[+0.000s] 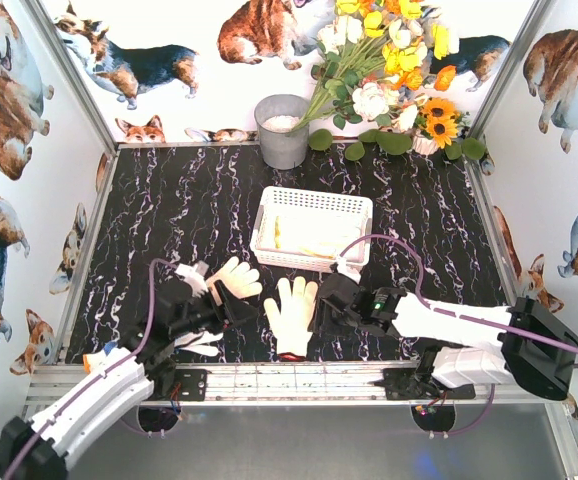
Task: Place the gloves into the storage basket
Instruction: Turn over the glove at the center of the board.
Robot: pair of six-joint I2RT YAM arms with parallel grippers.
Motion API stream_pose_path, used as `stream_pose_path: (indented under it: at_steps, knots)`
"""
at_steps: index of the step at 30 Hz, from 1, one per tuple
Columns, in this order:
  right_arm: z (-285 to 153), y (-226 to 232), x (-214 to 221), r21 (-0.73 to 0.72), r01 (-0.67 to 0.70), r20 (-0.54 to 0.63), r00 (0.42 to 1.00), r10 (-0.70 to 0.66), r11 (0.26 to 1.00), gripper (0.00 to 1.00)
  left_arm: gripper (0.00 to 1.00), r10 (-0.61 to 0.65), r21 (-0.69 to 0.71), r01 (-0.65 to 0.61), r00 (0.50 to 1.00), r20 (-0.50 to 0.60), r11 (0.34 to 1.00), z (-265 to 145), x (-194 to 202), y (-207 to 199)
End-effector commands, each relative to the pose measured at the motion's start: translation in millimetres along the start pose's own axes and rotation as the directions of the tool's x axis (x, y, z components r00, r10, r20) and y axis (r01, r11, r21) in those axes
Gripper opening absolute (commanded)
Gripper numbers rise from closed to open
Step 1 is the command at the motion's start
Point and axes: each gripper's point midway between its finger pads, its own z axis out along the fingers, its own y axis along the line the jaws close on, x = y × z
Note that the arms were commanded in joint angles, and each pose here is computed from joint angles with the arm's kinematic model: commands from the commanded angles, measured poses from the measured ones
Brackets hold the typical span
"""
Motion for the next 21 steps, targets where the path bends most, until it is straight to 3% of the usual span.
stream_pose_path:
  at_steps: [1, 6, 15, 21]
  knots:
    - [3.5, 13.3, -10.6, -0.034, 0.014, 0.049, 0.999, -0.012, 0.999, 0.4, 0.56, -0.005, 0.044, 0.004, 1.0, 0.023, 0.999, 13.8, 2.8, -20.1]
    - [6.3, 12.4, -10.4, -0.032, 0.018, 0.05, 0.999, -0.017, 0.999, 0.35, 0.49, 0.007, -0.005, -0.007, 0.999, -0.036, 1.0, 33.1, 22.6, -15.5]
    - [17.3, 2.8, -5.4, 0.016, 0.035, 0.027, 0.999, -0.035, 0.999, 0.27, 0.46, -0.034, -0.038, 0.031, 0.995, -0.092, 0.999, 49.2, 44.3, -3.6]
    - [27.1, -4.8, 1.3, 0.052, 0.038, -0.004, 0.999, -0.037, 0.998, 0.22, 0.38, -0.031, -0.107, 0.025, 0.998, -0.054, 0.994, 55.5, 51.6, 11.8]
